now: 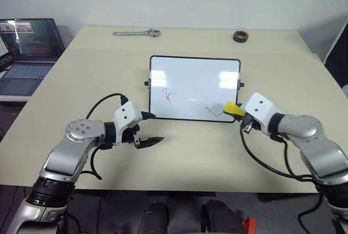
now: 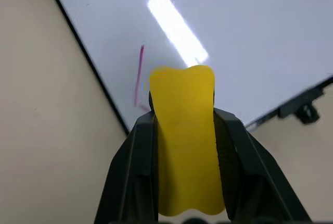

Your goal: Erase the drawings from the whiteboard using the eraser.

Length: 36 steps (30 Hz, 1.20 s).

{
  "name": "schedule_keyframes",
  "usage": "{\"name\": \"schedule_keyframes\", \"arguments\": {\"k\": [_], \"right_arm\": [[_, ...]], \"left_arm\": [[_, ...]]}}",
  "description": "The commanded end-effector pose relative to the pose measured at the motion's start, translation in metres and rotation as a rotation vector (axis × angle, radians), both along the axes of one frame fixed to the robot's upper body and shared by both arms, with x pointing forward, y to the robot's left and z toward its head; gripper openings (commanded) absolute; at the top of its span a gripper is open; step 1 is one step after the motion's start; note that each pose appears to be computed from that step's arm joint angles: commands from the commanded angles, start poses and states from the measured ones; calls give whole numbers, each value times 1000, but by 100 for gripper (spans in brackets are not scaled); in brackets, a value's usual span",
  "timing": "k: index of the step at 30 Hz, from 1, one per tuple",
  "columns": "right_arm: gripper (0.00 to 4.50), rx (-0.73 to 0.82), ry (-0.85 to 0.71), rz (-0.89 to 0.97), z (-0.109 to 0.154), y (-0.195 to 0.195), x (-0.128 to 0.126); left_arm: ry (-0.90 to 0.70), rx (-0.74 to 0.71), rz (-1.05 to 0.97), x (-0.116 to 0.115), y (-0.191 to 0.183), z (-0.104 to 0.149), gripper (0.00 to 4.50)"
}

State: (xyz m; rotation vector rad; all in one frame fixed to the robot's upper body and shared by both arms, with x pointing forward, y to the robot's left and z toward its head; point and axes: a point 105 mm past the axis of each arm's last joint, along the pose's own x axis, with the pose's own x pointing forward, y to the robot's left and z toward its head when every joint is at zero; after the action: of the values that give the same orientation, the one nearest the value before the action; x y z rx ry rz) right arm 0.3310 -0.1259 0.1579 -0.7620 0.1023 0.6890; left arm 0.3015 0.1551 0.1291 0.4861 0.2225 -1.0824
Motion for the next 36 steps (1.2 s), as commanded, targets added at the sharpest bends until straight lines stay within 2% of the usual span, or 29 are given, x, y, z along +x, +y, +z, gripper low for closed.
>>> {"name": "schedule_keyframes", "arguments": {"k": [1,5,8,11,19,26,36], "right_arm": [[110,-30,-107,39,14,20,11],[110,-57,-145,71,16,40,22],[110,-86,-100,99,5,46,22],[110,-146,-55,95,-11,35,21],[110,-164,30,52,-27,22,21],[110,-233,98,33,-47,2,9],[110,-189,85,-107,-36,-33,20]], "left_arm": [[-24,7,-25,2,-3,8,450],[-20,12,-32,4,-3,6,450],[-18,12,-35,4,-3,5,450],[-18,12,-35,4,-3,4,450],[-19,11,-42,3,-6,5,450],[-23,10,-47,4,-8,7,450],[-28,8,-51,6,-10,10,450]]}}
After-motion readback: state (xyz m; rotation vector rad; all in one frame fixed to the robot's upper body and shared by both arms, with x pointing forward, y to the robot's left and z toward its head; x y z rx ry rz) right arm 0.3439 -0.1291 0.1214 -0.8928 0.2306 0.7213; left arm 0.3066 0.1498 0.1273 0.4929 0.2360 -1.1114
